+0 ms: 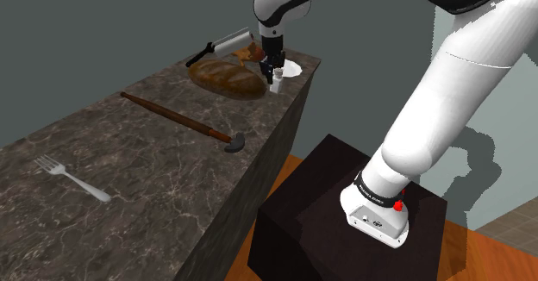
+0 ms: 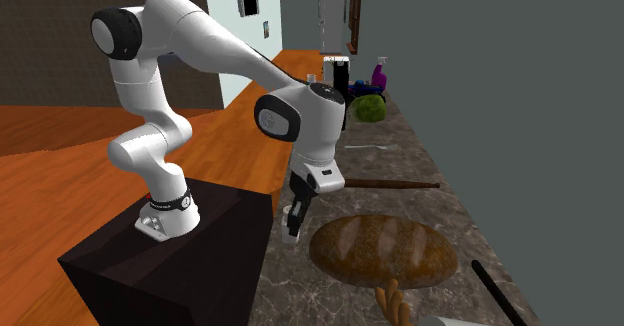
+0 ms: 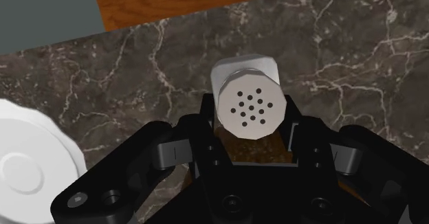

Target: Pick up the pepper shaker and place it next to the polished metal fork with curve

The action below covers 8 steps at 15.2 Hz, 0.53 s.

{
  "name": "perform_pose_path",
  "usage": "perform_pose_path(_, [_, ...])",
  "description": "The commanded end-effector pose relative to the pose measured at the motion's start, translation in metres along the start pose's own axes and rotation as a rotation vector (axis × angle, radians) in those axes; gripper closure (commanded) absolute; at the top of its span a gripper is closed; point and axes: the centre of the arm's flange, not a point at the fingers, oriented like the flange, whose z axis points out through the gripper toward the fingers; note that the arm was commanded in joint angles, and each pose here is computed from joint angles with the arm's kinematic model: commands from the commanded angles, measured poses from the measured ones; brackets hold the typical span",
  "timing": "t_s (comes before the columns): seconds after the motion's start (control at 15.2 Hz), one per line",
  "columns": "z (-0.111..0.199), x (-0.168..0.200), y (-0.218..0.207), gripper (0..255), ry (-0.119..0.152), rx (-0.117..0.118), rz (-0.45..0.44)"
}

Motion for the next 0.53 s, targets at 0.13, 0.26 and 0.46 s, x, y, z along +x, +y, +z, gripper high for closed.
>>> perform_pose_path(0.13, [-0.021, -0.003, 0.001, 255, 0.000, 0.000, 0.000])
perform_pose_path(0.26, [-0.031, -0.005, 0.001, 255, 0.000, 0.000, 0.000])
perform_pose_path(0.46, [-0.046, -0.008, 0.002, 255, 0.000, 0.000, 0.000])
